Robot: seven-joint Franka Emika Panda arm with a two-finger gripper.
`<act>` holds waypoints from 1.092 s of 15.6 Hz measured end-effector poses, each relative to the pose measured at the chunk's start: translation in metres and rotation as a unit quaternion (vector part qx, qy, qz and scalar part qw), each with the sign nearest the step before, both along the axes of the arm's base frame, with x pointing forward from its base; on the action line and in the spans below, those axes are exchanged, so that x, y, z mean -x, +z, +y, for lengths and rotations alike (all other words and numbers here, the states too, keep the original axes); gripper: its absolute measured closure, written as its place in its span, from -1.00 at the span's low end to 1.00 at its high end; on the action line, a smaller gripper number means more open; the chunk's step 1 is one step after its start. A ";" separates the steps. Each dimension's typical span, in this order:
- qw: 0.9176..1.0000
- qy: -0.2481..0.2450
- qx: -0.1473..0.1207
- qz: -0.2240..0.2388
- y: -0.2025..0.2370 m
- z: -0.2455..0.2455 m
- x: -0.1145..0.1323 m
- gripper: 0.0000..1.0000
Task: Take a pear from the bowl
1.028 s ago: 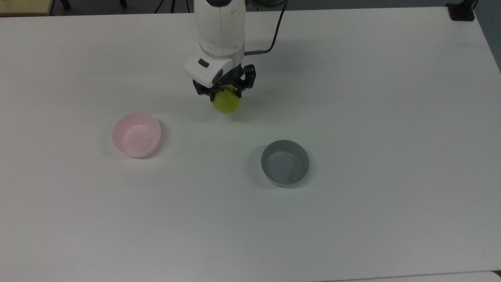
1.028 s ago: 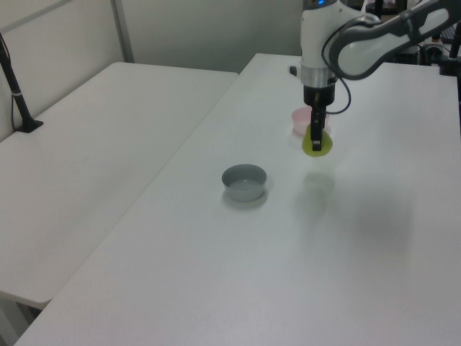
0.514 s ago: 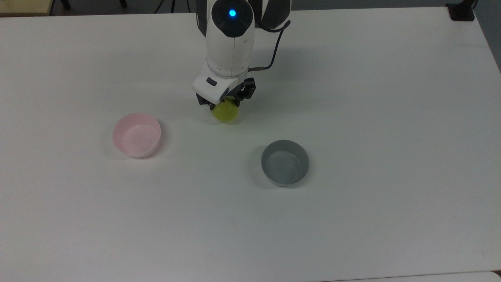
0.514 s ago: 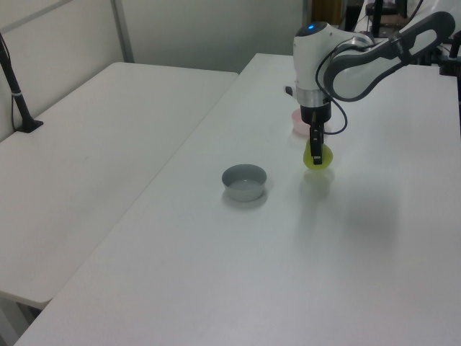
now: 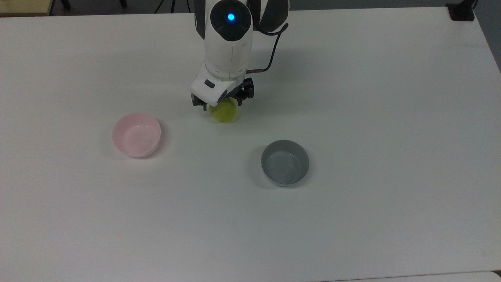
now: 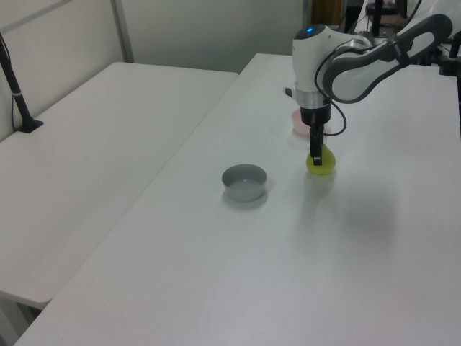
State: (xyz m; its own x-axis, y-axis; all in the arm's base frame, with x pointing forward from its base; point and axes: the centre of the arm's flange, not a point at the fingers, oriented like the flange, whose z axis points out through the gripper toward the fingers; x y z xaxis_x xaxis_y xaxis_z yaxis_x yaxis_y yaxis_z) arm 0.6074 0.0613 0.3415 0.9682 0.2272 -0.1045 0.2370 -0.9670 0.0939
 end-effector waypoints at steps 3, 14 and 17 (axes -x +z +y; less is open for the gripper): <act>1.000 -0.002 0.000 -0.003 0.003 -0.002 -0.001 -1.00; 0.994 -0.089 -0.009 -0.065 0.173 -0.059 0.010 -1.00; 0.992 -0.108 -0.011 -0.068 0.205 -0.078 0.029 -1.00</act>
